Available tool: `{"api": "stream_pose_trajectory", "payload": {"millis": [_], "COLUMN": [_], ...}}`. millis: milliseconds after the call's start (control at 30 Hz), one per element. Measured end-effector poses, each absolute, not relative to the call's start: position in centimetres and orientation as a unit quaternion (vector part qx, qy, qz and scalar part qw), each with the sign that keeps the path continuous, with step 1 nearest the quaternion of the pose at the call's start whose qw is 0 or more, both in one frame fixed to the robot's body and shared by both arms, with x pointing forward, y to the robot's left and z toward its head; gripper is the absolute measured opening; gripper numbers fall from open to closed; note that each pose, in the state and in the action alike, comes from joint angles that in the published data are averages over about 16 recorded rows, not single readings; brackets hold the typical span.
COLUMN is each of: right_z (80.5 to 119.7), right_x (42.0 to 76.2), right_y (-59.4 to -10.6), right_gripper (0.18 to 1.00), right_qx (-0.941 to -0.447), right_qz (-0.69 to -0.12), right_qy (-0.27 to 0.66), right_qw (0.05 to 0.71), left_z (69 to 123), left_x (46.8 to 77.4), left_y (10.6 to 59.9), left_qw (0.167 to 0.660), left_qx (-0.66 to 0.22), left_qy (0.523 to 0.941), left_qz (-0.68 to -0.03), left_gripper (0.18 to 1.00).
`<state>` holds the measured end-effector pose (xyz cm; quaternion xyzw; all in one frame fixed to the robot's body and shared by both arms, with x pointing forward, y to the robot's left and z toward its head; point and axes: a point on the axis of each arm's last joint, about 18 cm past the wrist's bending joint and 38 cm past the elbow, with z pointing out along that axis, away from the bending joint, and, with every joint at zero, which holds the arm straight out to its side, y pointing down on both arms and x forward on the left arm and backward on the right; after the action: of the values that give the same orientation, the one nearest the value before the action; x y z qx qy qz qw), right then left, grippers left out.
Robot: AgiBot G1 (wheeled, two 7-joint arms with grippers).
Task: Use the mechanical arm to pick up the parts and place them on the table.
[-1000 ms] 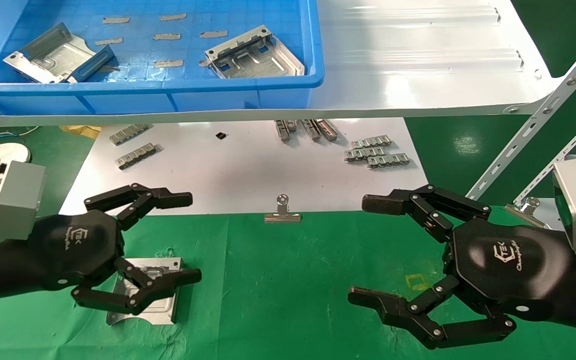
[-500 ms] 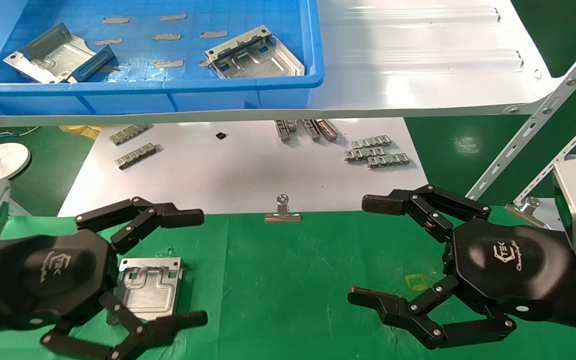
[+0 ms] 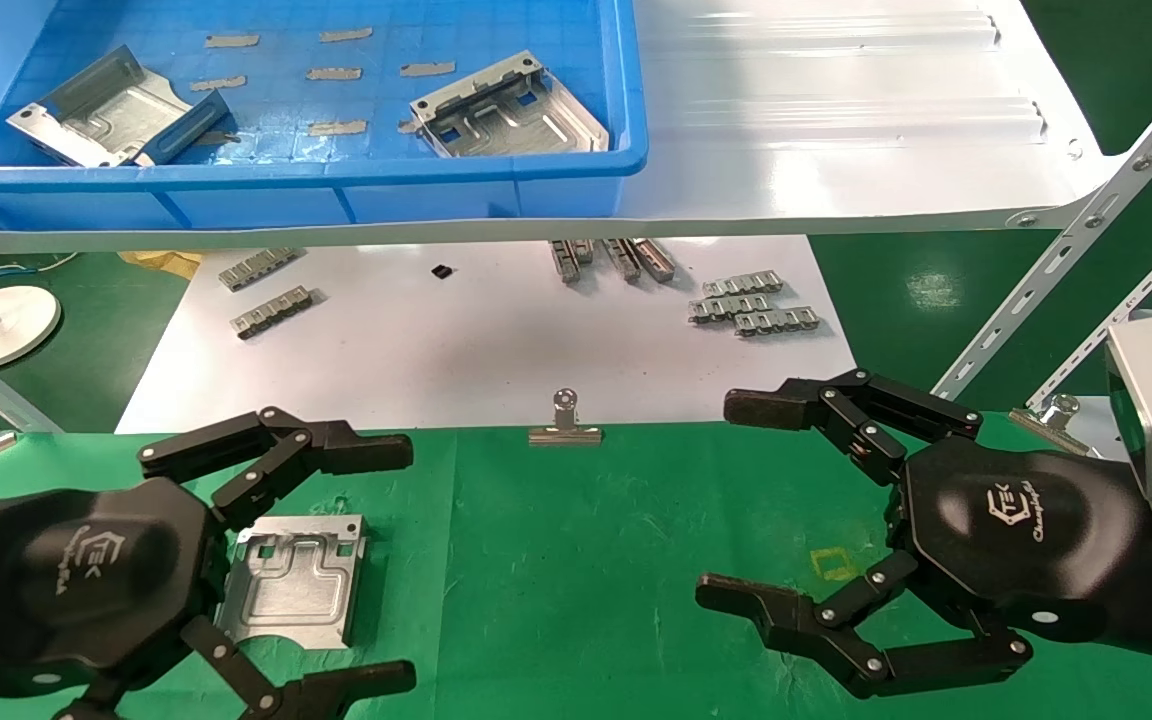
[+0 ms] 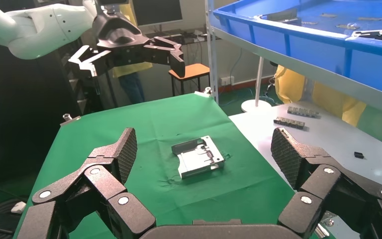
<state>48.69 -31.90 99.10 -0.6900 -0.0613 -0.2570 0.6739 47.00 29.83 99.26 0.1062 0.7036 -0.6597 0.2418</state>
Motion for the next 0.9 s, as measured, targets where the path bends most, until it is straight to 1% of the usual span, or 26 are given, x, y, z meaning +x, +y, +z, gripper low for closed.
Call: {"api": "stream_pose_trajectory", "payload": {"millis": [900], "right_z": [99.1], "right_x": [48.69], "right_y": [-31.9], "right_gripper": [1.0], "right_qx": [-0.69], "right_qz": [-0.257], "right_qy": [-0.061], "right_qw": [0.674], "left_z": [99.22], "left_x": [47.53], "left_y": [30.02], "left_qw": [0.244], "left_qx": [0.102], "left_qy": [0.705], "left_qz": [-0.659], "left_gripper": [1.001]}}
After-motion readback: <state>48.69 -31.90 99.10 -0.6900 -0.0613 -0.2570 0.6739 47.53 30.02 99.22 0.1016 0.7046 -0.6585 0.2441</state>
